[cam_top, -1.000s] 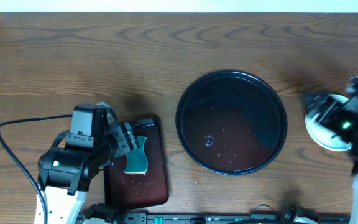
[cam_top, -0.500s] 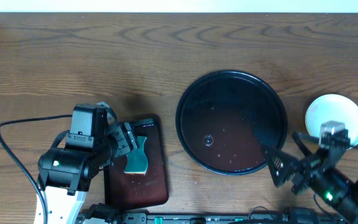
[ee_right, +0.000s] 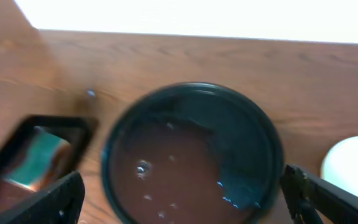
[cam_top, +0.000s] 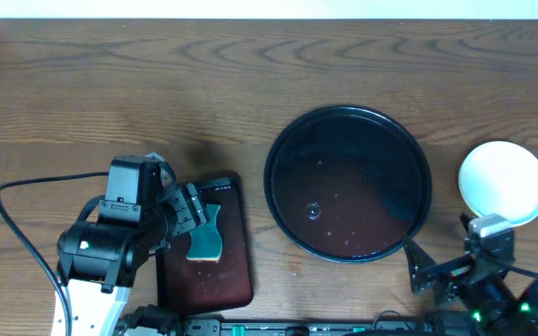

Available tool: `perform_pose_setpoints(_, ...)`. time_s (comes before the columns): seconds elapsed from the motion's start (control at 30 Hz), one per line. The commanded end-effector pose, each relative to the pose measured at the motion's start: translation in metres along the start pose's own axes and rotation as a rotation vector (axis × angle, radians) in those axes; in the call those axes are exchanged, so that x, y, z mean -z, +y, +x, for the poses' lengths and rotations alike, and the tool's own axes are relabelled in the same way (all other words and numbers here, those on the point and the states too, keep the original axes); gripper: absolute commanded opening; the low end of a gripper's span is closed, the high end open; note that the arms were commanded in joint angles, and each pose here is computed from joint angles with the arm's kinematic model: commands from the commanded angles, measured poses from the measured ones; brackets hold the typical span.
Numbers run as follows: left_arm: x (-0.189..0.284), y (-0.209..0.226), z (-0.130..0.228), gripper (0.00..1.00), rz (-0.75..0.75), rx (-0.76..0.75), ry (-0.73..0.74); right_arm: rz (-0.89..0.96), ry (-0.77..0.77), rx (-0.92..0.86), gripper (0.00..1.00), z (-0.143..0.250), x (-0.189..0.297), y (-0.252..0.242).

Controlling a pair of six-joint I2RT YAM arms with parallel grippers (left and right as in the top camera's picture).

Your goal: Clean dirty plates on tray and stack at the side

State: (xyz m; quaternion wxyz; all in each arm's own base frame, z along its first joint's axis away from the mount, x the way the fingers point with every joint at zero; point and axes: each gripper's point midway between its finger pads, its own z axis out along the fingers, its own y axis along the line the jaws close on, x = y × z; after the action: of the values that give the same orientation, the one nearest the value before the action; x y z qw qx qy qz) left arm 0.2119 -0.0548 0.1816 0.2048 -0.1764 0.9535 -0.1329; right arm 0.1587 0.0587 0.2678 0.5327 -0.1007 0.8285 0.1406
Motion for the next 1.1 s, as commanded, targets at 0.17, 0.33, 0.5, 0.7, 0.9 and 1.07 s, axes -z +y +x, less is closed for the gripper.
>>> perform_pose_setpoints(0.17, 0.007, -0.005, -0.005, 0.79, 0.018, -0.011, -0.015, 0.083, -0.142, 0.086, 0.99, 0.035, -0.041, -0.027)
perform_pose_setpoints(0.33, 0.006, -0.005, -0.005, 0.79, 0.017, -0.011, -0.015, 0.087, -0.174, 0.095, 0.99, 0.058, -0.072, -0.038)
perform_pose_setpoints(0.5, 0.006, -0.005, -0.005, 0.79, 0.017, -0.011, -0.015, 0.088, -0.224, 0.109, 0.99, 0.067, -0.093, -0.045)
perform_pose_setpoints(0.7, 0.006, -0.005, -0.005, 0.79, 0.017, -0.012, -0.015, 0.098, -0.375, 0.152, 0.99, 0.059, -0.106, -0.05)
perform_pose_setpoints(0.9, 0.006, -0.005, -0.005, 0.79, 0.017, -0.011, -0.015, 0.095, -0.359, 0.143, 0.99, 0.062, -0.107, -0.05)
perform_pose_setpoints(1.07, 0.007, -0.005, -0.005, 0.79, 0.018, -0.011, -0.015, 0.095, -0.358, 0.143, 0.99, 0.062, -0.107, -0.05)
